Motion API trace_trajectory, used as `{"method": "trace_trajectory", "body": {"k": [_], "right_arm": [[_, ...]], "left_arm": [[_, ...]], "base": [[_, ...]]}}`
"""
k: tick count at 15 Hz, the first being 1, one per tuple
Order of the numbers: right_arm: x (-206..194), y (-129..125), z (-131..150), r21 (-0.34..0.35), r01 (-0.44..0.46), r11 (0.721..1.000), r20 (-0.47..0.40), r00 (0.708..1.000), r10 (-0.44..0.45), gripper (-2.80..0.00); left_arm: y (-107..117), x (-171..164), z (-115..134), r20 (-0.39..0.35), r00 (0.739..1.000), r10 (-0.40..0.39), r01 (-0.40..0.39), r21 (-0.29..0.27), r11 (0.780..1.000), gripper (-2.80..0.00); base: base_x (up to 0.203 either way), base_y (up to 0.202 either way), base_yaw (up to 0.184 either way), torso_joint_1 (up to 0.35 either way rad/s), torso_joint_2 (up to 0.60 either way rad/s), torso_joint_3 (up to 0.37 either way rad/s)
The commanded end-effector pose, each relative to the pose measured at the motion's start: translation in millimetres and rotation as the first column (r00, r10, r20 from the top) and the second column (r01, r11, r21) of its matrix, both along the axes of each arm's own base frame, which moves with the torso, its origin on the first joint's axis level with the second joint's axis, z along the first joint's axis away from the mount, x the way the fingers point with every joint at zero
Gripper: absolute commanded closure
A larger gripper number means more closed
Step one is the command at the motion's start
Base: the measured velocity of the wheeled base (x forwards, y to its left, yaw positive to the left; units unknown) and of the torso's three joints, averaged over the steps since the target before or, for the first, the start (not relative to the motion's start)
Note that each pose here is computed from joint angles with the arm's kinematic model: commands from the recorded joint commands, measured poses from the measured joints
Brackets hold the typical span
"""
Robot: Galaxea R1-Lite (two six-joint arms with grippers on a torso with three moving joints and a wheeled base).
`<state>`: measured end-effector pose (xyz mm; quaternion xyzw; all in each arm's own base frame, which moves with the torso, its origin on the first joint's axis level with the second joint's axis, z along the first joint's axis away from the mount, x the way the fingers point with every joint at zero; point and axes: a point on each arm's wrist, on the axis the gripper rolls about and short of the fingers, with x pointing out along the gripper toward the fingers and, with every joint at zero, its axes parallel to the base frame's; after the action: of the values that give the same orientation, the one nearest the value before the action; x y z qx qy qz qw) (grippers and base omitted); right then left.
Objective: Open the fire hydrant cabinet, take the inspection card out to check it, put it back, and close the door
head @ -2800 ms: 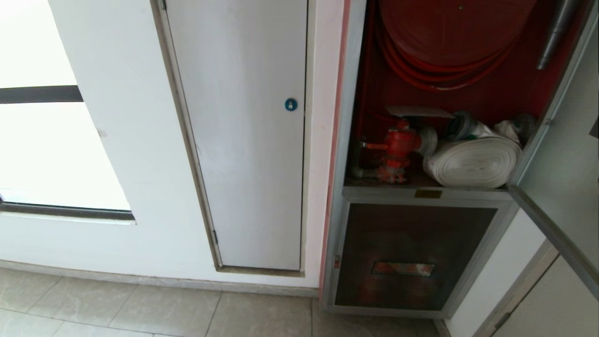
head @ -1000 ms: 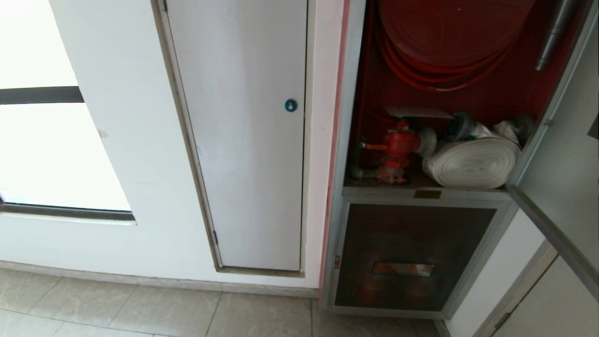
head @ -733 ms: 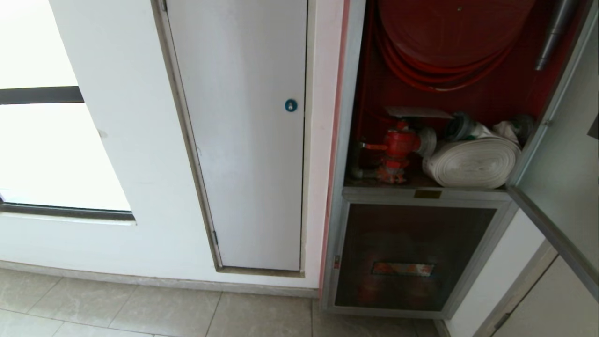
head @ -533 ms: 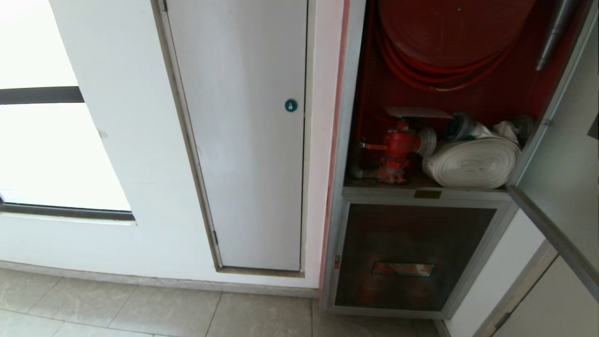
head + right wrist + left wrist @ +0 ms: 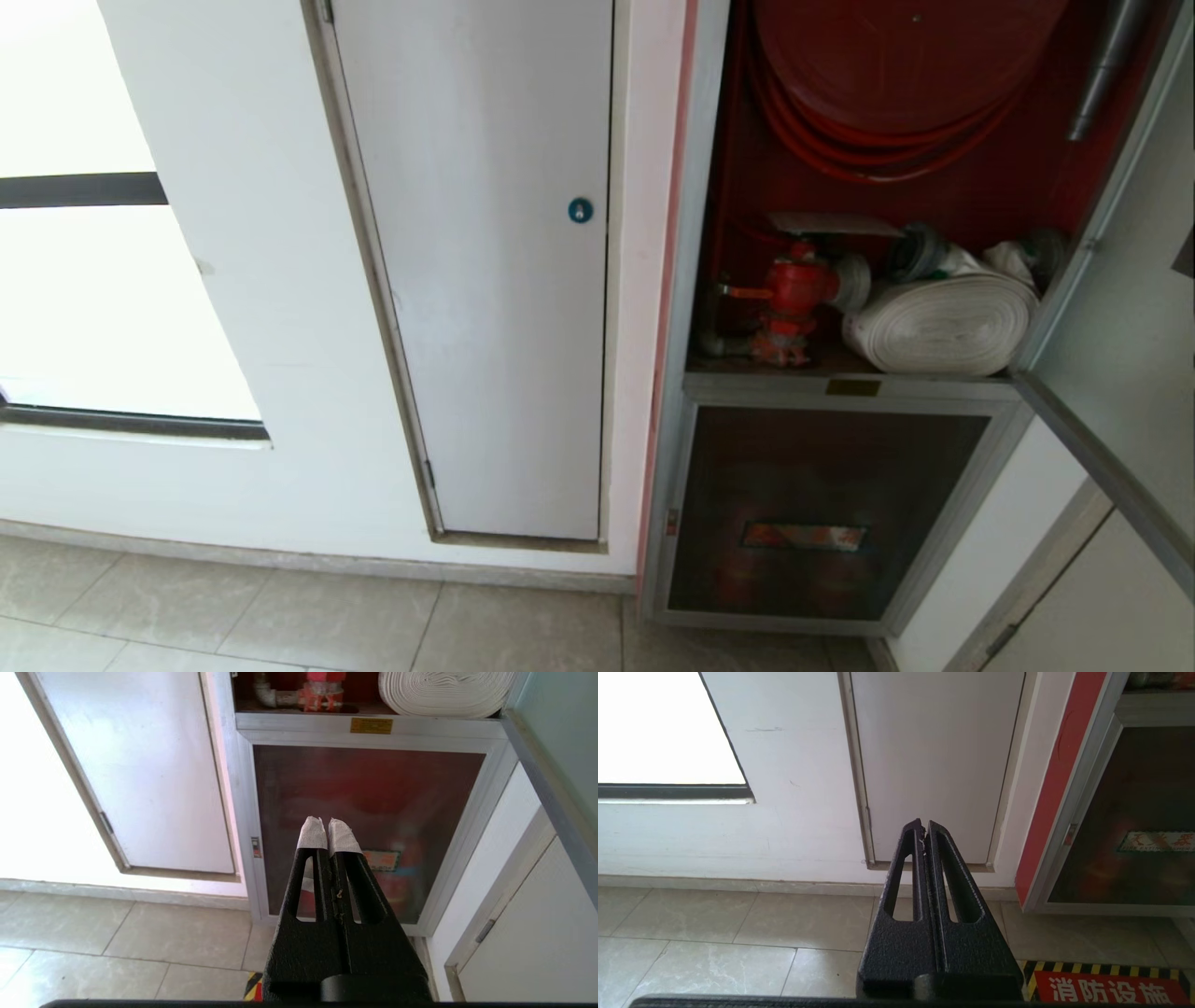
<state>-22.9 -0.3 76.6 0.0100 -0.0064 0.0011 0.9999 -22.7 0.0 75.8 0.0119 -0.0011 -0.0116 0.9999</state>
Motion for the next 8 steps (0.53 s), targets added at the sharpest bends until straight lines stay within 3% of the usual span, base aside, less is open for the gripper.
{"method": "trace_trajectory", "body": {"k": [1,8], "right_arm": [[0.2,0.0,-0.4,0.003,-0.001,1.000,-0.002,1.000,0.001,0.00],[0.3,0.0,-0.6,0.005,0.001,1.000,-0.003,1.000,-0.001,0.00]], "left_arm": [[0.0,0.5,-1.7,-0.007,1.000,-0.001,0.001,-0.001,1.000,0.00],[0.0,0.5,-1.7,-0.006,1.000,0.000,0.000,0.001,1.000,0.00]], "base": [[0.000,0.000,0.000,0.000,0.00,0.000],[0.000,0.000,0.000,0.000,0.00,0.000]]}}
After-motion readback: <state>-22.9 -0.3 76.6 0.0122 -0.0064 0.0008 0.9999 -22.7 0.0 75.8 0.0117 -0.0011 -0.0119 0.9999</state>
